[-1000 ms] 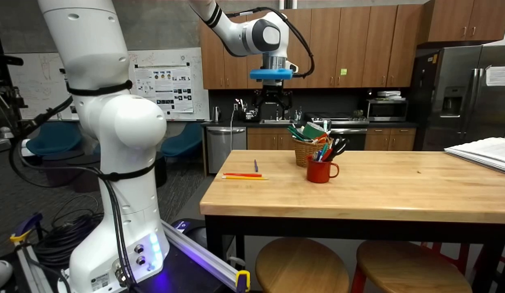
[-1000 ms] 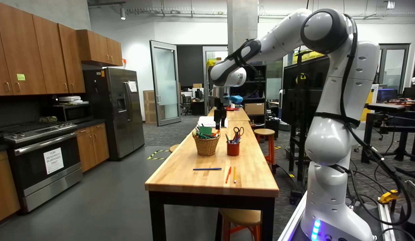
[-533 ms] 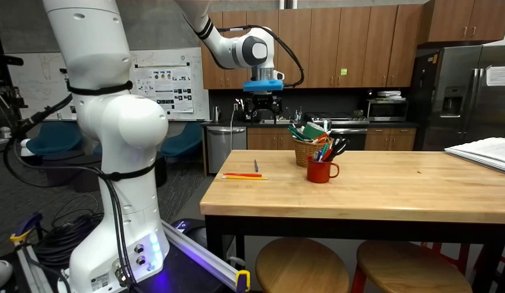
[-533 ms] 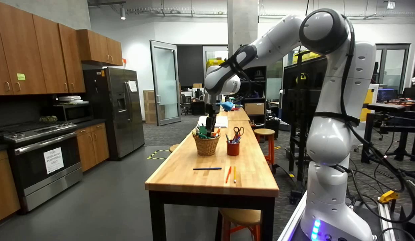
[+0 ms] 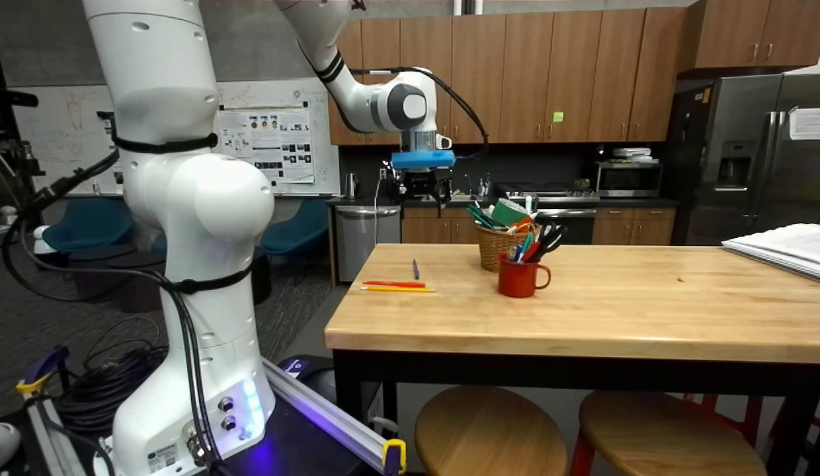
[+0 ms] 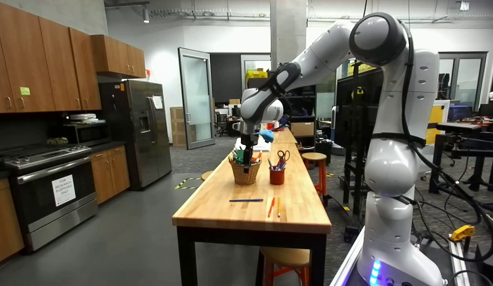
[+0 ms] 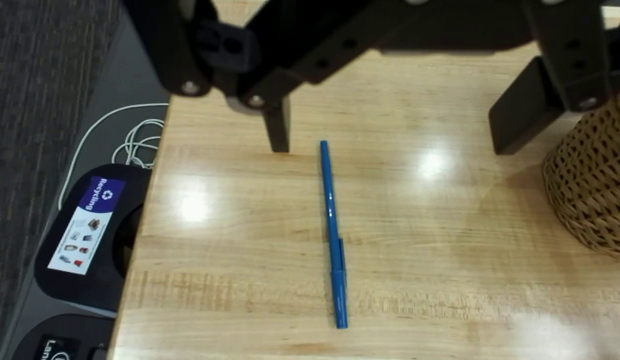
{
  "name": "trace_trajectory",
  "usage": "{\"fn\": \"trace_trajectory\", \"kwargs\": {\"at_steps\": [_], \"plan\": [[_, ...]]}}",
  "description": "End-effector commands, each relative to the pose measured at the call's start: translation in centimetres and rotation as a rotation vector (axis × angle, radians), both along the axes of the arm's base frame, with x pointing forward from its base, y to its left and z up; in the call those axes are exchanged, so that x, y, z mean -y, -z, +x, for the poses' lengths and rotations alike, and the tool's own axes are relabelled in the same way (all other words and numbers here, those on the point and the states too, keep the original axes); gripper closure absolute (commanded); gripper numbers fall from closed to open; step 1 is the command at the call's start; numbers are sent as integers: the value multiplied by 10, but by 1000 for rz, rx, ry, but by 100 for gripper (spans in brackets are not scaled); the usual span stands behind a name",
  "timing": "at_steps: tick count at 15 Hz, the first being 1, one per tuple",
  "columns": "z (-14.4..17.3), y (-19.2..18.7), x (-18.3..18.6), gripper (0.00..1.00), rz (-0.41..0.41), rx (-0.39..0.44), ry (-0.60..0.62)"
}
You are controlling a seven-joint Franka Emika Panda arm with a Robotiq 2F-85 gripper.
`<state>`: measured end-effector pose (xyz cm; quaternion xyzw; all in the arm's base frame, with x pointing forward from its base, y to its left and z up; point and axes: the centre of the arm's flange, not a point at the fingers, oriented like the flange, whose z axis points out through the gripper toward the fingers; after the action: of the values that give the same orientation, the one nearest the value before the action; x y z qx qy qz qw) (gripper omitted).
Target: Put the pens together
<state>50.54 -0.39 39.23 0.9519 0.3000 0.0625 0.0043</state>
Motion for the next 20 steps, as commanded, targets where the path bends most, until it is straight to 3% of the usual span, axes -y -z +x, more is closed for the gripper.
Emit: {"fn": "trace_trajectory", "kwargs": {"at_steps": [1, 7, 20], "plan": [[3, 20, -2, 0, -23, 12, -41], [15, 50, -5, 0, -65, 5, -82], [24, 101, -35, 0, -63, -43, -186]]}}
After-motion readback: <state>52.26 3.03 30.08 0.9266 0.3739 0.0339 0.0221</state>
